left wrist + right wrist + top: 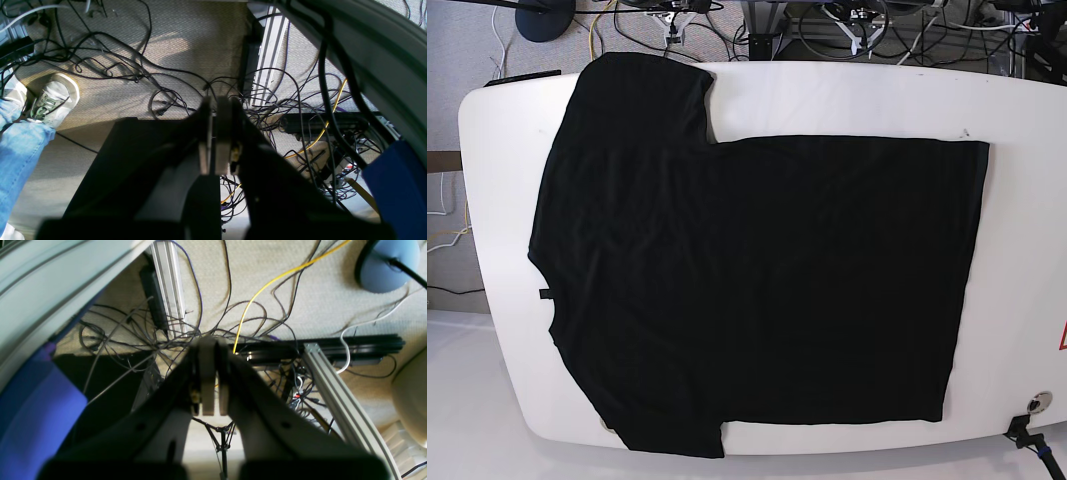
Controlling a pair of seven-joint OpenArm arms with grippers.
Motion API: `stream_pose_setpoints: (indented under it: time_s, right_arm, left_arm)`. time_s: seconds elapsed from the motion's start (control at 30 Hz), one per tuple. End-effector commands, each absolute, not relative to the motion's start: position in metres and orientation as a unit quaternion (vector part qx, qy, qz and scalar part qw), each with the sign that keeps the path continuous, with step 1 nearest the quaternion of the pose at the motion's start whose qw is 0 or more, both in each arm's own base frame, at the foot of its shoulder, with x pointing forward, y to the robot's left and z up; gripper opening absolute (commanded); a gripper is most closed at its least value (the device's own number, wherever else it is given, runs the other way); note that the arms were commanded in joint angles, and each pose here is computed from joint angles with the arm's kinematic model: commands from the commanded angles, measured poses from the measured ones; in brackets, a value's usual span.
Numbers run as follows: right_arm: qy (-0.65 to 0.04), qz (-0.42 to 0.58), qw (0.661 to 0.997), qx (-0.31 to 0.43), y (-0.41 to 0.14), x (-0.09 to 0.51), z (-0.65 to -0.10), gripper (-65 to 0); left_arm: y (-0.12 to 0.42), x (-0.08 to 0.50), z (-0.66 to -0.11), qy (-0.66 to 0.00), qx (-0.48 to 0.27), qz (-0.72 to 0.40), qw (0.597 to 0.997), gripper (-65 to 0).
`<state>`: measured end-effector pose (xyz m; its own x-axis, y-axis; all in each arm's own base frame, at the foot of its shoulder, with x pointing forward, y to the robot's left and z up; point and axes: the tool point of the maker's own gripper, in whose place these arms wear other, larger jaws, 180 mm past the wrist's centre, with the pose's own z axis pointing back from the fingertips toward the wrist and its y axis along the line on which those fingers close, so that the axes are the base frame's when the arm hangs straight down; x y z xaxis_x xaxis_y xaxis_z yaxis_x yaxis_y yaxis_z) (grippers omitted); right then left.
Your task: Fold the T-shirt properly
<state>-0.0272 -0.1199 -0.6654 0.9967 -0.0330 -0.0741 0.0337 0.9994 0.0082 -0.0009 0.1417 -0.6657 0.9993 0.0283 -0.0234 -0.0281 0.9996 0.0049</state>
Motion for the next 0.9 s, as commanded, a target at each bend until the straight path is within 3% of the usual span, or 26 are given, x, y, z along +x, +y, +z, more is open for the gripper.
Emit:
stream_pose_setpoints:
  time_s: [0.0,0.87]
  right_arm:
    - [0.030,-0.018,0.999,0.010,-0.1186,-0.0237,-0.6655,-63.8]
    - [0.031,-0.020,0.999,0.008,-0.1214,-0.0235,-0.6655,-64.2]
  left_arm:
    - [0.1371,0.0048,-0.6658,-0.001,-0.002,0.021,1.000,-65.0]
    - [0.1411,0.0038,-0.6656,-0.010,0.002,0.014,1.000,-65.0]
